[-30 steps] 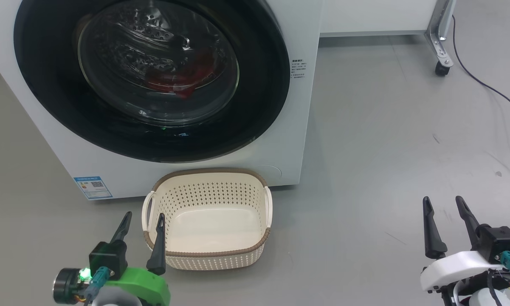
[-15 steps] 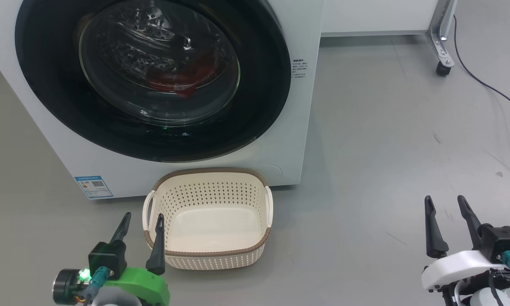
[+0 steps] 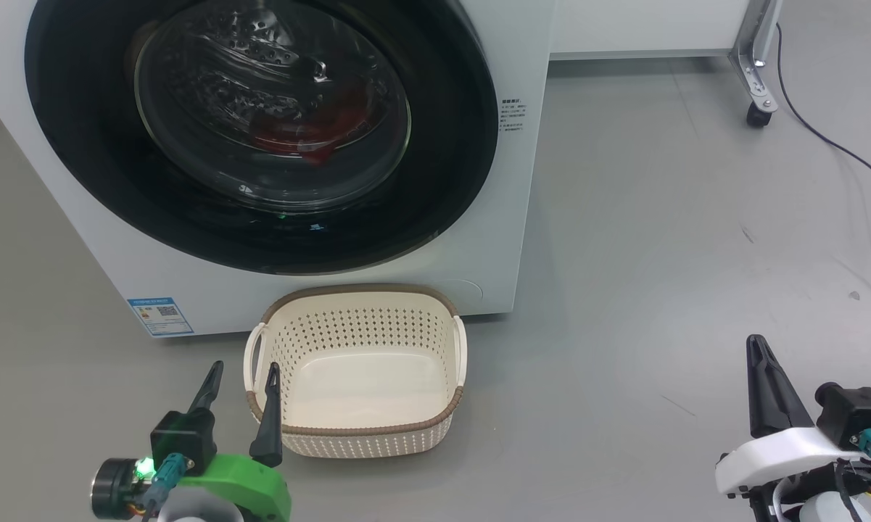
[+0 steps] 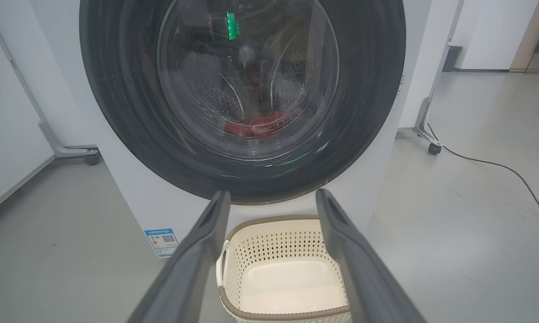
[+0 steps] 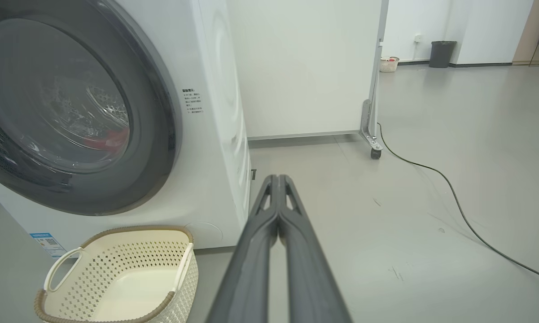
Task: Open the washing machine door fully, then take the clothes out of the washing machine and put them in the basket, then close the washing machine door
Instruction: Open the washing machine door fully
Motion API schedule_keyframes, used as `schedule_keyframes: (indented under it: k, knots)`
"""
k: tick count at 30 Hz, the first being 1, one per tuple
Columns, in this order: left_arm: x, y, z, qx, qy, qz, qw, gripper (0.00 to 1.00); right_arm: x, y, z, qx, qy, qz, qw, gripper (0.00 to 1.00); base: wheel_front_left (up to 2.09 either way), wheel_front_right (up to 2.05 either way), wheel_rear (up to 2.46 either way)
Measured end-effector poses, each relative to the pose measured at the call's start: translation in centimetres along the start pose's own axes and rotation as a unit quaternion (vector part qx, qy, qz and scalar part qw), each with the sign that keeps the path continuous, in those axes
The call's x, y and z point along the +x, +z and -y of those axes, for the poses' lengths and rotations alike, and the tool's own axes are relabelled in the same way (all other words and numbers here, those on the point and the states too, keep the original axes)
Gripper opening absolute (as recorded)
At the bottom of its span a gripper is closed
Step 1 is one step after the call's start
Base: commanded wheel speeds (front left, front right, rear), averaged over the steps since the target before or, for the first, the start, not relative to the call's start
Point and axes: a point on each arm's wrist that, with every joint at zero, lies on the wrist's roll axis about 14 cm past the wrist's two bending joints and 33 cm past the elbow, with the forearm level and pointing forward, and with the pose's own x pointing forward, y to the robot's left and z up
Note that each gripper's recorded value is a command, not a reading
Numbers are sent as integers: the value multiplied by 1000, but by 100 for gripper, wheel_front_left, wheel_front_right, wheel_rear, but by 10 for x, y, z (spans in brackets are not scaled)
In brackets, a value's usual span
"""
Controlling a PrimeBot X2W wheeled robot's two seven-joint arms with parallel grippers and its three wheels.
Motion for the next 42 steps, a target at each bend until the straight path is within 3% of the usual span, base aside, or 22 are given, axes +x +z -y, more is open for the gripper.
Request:
schedule_keyframes:
  k: [15,22,26,32,40,42]
  knots:
    - [9,2,-2,7,1,3,1000,100,10,-8,6,140,-22,-7,990,0,0,0,0]
    - [24,8,-1,10,-2,13,1000,100,41,3,8,243,-26,7,970,0,0,0,0]
    - [33,10,-1,11,-4,19,1000,100,62,7,6,323,-25,9,946,0,0,0,0]
    - [47,7,-1,12,-5,17,1000,100,100,16,0,446,-8,0,895,0,0,0,0]
    - [65,2,-3,13,-5,15,1000,100,152,32,-32,564,71,-37,822,0,0,0,0]
    - [70,1,-4,15,-5,16,1000,100,163,35,-42,577,94,-51,810,0,0,0,0]
